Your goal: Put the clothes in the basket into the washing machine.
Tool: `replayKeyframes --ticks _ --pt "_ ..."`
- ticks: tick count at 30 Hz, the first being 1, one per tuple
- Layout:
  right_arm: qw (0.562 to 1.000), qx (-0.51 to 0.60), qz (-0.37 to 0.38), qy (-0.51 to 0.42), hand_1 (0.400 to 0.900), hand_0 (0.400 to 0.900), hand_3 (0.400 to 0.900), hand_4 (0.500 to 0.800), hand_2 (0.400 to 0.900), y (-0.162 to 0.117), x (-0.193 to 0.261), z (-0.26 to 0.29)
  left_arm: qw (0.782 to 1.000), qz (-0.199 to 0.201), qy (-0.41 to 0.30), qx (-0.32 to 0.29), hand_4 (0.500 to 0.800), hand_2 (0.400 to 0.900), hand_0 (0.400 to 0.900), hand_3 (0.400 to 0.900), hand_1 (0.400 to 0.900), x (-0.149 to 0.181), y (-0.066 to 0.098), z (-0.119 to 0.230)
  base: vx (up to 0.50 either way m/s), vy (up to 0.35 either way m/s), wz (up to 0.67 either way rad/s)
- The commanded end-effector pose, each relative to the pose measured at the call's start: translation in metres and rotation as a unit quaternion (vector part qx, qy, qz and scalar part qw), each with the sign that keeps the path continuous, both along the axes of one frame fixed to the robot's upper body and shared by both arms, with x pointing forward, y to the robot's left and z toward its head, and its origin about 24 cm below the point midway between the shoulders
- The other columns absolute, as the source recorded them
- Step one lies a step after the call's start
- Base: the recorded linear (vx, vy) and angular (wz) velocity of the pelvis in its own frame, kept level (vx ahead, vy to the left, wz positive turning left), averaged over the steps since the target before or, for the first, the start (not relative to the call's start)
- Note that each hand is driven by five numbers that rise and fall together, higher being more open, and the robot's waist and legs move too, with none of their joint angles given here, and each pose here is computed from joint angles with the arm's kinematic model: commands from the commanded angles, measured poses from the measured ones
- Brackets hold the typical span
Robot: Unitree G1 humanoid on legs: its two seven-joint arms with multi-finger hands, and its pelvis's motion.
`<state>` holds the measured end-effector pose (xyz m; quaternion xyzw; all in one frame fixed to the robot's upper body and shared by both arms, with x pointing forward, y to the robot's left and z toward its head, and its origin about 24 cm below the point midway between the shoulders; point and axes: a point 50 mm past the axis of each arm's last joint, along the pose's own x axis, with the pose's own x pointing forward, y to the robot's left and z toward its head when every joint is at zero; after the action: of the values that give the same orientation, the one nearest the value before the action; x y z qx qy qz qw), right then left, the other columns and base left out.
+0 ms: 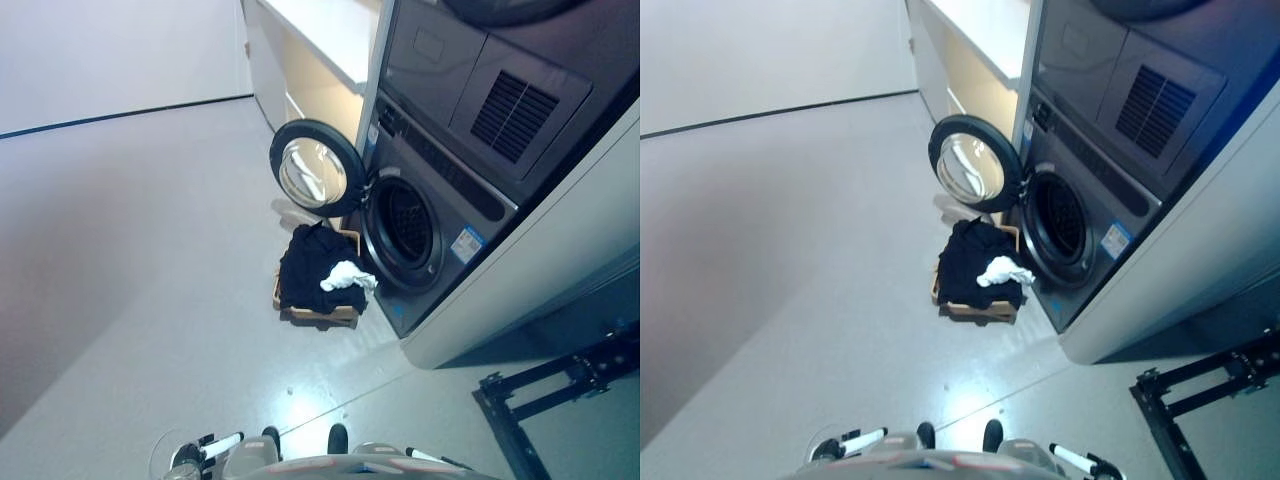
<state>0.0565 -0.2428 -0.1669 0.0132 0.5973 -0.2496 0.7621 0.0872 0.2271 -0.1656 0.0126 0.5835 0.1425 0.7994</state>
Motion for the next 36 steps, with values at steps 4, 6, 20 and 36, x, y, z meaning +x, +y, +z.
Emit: replayKeyframes --ticks 4,6,20,36 --pt "0.996 -0.068 -0.008 -0.054 0.900 0.900 0.900 0.800 0.900 -0.039 0.031 0.018 1.000 0.028 -0.003 -0.001 0.800 0.900 0.900 0.900 0.900 -0.005 -0.004 -0.002 0.166 -0.042 -0.01" --pt "0.995 -0.075 -0.004 -0.061 0.900 0.900 0.900 0.800 0.900 -0.042 0.036 0.021 1.000 0.030 -0.002 0.001 0.800 0.900 0.900 0.900 0.900 -0.008 -0.004 -0.002 0.258 0.037 -0.15" --pt "0.994 -0.055 0.025 -0.095 0.900 0.900 0.900 0.800 0.900 -0.026 0.058 0.021 0.999 0.025 0.000 0.025 0.800 0.900 0.900 0.900 0.900 -0.011 0.011 0.001 0.423 0.214 -0.28" --pt "0.978 -0.040 -0.014 -0.206 0.900 0.900 0.900 0.800 0.900 -0.020 0.095 0.037 0.997 -0.004 -0.050 0.054 0.800 0.900 0.900 0.900 0.900 0.032 0.026 0.015 0.261 0.170 0.16"
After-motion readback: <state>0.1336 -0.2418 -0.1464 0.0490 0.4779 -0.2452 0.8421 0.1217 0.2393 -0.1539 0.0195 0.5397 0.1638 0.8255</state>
